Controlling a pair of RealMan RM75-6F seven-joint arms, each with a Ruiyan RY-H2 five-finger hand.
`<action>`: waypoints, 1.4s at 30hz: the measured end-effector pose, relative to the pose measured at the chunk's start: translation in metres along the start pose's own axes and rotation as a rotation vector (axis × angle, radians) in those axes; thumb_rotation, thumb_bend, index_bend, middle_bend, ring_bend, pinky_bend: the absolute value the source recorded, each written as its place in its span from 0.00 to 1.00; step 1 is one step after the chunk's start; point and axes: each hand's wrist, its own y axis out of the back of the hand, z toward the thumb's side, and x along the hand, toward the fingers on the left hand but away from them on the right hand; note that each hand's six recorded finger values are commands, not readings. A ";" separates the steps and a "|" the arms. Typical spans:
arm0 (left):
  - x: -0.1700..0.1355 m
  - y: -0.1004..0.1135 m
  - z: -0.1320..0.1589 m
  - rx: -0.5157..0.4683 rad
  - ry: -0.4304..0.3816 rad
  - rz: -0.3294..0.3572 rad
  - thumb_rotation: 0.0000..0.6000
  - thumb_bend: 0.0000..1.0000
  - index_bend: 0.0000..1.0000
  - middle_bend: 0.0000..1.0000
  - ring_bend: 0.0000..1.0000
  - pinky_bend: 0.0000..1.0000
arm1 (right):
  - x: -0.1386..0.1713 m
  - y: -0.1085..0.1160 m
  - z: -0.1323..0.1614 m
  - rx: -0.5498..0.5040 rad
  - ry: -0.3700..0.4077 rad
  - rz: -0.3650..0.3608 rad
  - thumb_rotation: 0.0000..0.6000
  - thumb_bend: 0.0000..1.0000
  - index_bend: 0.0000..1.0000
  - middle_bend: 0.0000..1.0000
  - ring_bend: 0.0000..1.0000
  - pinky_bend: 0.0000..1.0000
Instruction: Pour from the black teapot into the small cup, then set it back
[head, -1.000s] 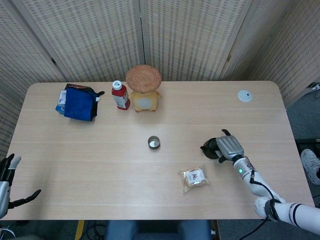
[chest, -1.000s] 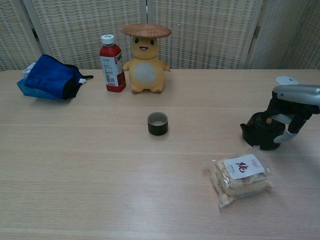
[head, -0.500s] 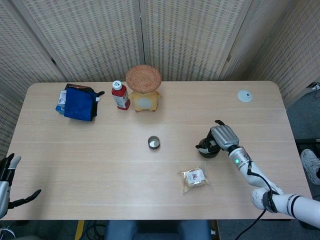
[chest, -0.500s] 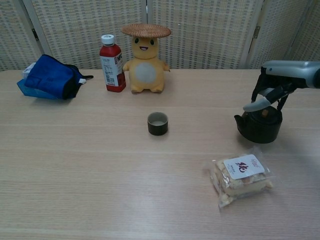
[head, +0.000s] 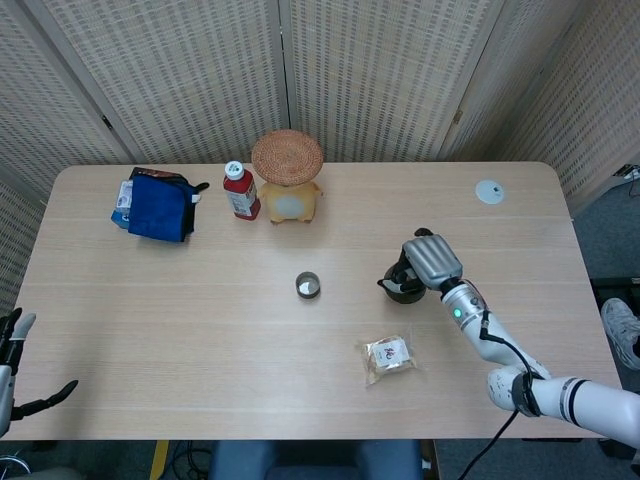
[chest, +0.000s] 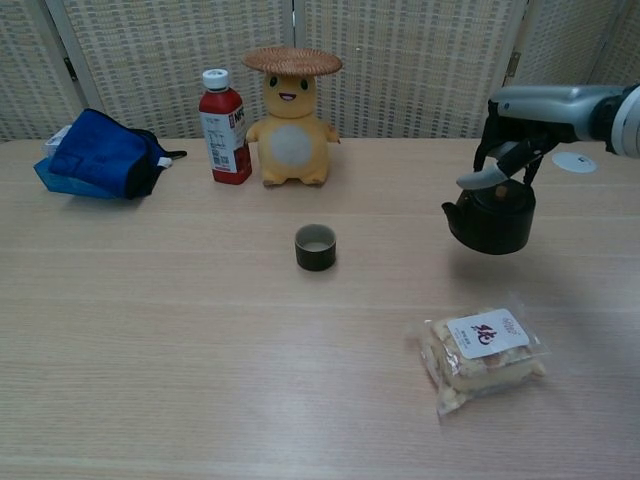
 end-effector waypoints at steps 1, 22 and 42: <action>0.000 0.000 0.000 -0.001 0.000 0.001 0.60 0.05 0.00 0.00 0.00 0.00 | 0.000 0.001 0.001 0.003 0.001 -0.003 0.59 0.35 1.00 1.00 0.95 0.22; -0.002 0.001 -0.003 -0.008 0.008 0.014 0.61 0.05 0.00 0.00 0.00 0.00 | -0.023 0.018 0.037 0.072 0.068 -0.035 0.78 0.45 1.00 1.00 0.95 0.39; -0.009 0.005 -0.007 0.007 0.028 0.024 0.61 0.05 0.00 0.00 0.00 0.00 | -0.074 0.006 0.093 0.087 0.161 -0.015 0.80 0.45 1.00 1.00 0.95 0.39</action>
